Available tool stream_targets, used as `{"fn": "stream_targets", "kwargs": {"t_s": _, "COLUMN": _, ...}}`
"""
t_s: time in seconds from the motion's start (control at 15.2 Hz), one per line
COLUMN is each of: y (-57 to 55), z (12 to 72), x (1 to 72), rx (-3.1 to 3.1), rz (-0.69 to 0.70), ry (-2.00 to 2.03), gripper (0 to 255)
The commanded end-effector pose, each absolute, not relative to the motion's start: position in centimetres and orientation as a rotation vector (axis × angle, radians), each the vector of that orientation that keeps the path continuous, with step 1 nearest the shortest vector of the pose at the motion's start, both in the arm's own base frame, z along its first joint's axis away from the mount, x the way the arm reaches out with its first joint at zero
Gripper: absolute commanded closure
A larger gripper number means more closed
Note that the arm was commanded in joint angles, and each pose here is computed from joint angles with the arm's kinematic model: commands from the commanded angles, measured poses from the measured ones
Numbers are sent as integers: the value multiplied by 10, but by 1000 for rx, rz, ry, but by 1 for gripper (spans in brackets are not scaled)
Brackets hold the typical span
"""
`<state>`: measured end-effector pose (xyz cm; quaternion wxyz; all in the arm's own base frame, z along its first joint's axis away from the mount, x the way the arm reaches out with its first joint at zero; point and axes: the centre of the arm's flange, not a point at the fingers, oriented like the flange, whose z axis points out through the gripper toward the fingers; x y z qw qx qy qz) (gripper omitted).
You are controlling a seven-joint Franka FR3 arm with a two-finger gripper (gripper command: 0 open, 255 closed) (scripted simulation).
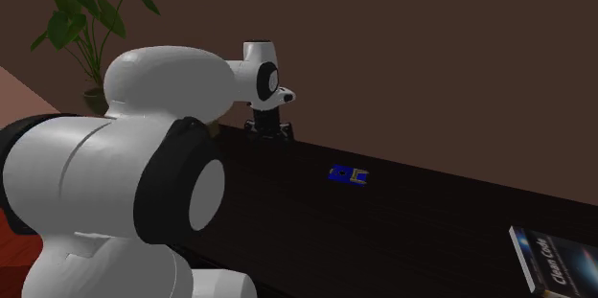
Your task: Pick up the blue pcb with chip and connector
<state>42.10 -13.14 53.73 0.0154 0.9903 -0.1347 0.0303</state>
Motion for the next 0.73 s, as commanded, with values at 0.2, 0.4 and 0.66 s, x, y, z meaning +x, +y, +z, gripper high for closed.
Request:
{"fn": "stream_targets", "kwargs": {"t_s": 0.2, "y": -177, "z": 503, "x": 457, "rx": 3059, "rz": 80, "ry": -479, "gripper": 0}}
{"fn": "stream_targets", "kwargs": {"t_s": 0.4, "y": -205, "z": 486, "x": 478, "rx": 3046, "rz": 71, "ry": -514, "gripper": 0}}
{"fn": "stream_targets", "kwargs": {"t_s": 0.66, "y": -243, "z": 462, "x": 505, "rx": 3028, "rz": 59, "ry": -561, "gripper": 0}}
